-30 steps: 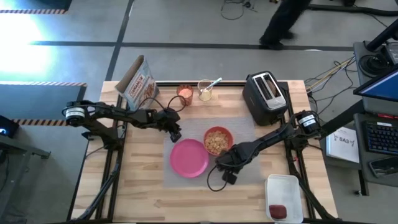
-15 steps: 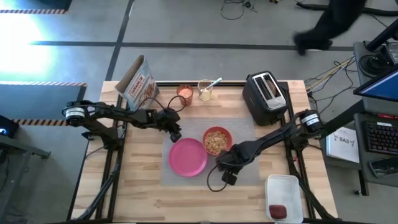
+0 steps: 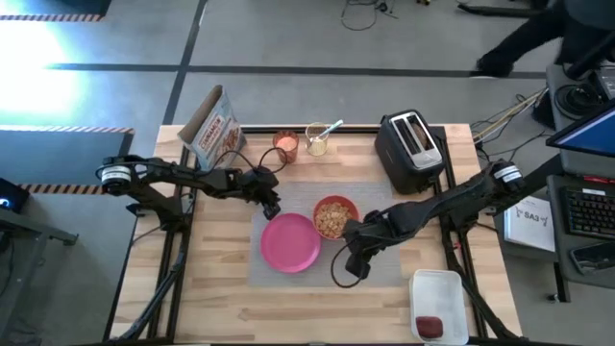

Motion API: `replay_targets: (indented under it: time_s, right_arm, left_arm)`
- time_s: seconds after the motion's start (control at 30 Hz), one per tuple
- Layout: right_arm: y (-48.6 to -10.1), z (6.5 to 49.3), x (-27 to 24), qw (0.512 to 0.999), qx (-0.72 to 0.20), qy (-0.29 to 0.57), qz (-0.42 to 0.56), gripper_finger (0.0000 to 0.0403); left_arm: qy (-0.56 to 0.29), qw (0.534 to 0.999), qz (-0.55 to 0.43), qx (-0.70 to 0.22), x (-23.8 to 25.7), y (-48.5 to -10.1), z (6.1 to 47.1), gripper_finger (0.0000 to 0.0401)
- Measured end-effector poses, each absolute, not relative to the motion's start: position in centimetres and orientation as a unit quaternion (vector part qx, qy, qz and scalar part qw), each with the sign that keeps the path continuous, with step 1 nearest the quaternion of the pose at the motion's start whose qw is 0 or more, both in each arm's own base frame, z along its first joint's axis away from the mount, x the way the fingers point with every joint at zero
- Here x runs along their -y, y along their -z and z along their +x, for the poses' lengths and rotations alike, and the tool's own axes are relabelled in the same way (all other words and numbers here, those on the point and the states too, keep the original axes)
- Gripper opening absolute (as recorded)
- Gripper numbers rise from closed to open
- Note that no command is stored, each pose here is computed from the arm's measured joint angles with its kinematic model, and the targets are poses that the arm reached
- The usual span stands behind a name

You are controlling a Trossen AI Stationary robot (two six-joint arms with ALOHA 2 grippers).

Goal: Arrange a breakfast setting
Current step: Put the bread on the pink plate

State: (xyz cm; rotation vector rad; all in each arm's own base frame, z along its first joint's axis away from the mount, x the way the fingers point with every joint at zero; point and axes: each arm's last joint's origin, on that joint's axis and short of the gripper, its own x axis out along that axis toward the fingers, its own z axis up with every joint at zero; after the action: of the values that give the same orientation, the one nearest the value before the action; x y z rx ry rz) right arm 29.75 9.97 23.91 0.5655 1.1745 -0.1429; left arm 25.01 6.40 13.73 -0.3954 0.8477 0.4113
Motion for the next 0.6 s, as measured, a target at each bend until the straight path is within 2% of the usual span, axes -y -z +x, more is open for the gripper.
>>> replay_targets:
  time_s: [0.13,0.3,0.6]
  right_arm:
    - [-24.7,29.2,-9.8,0.794,-0.541,0.065,0.268,0.0009]
    - [-24.5,29.1,-9.8,0.789,-0.552,0.066,0.264,0.0009]
    - [-24.2,29.4,-9.6,0.79,-0.546,0.086,0.264,0.0009]
  left_arm:
    - [-0.21,0.887,-0.169,-0.375,-6.6,-14.2,25.5,0.0076]
    - [-0.216,0.923,-0.144,-0.284,-7.0,-15.6,26.7,0.0076]
    - [-0.105,0.974,-0.14,-0.141,-5.6,-18.4,28.5,0.0076]
